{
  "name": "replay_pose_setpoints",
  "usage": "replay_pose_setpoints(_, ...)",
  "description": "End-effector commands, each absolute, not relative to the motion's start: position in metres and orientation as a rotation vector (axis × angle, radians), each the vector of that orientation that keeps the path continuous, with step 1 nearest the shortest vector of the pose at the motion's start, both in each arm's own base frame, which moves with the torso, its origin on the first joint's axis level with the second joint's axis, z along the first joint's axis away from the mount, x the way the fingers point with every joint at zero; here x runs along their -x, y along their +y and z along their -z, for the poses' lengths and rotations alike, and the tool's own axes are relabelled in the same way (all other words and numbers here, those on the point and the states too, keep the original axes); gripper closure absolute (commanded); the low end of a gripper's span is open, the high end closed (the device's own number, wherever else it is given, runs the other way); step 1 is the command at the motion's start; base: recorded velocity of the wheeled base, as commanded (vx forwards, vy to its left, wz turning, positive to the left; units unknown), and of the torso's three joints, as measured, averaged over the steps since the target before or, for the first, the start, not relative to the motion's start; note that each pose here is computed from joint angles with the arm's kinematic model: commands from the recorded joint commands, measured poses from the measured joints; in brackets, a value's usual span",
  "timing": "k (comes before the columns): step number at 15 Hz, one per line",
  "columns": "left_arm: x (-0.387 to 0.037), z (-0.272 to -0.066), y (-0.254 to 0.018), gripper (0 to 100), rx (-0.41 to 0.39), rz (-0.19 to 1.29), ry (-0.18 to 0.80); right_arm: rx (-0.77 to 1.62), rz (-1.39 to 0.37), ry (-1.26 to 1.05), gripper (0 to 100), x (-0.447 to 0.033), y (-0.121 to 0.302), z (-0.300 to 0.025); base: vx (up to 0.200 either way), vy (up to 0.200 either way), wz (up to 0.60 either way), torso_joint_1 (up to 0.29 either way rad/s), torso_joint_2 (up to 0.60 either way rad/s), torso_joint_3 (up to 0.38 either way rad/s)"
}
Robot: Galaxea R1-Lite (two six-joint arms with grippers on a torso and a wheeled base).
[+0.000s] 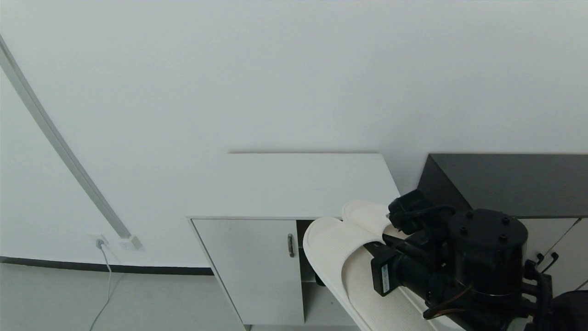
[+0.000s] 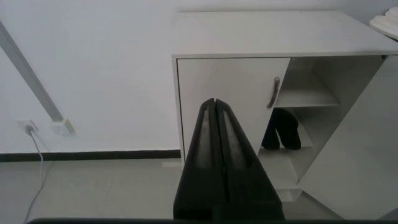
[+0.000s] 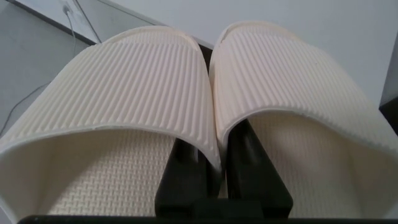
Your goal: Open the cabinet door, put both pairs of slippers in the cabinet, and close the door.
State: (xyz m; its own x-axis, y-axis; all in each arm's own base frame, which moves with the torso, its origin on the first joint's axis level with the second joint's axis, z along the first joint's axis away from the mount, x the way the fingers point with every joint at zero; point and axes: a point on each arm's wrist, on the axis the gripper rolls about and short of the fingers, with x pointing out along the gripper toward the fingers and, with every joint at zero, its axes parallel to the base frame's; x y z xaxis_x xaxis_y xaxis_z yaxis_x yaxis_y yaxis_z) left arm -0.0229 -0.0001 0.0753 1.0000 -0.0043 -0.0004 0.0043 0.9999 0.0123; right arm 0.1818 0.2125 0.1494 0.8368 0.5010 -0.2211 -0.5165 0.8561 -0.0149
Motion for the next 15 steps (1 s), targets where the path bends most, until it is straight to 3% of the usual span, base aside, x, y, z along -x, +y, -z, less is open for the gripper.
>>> replay_pose_setpoints(1, 0.0228, -0.0753, -0.0001, 100, -0.012, 0.005, 0.002, 0.074, -0.543, 0.213, 100, -0.1811, 0.2129, -0.1494, 0.000, 0.000, 0.00, 0.000, 0.00, 0.000)
replay_pose_setpoints(6, 0.0228, -0.0753, -0.0001, 100, -0.012, 0.005, 0.002, 0.075, -0.543, 0.213, 100, -0.1806, 0.2128, -0.1495, 0.000, 0.000, 0.00, 0.000, 0.00, 0.000)
replay_pose_setpoints(15, 0.0228, -0.0753, -0.0001, 100, -0.012, 0.005, 0.002, 0.085, -0.551, 0.224, 100, -0.1769, 0.2124, -0.1455, 0.000, 0.000, 0.00, -0.145, 0.33, 0.178)
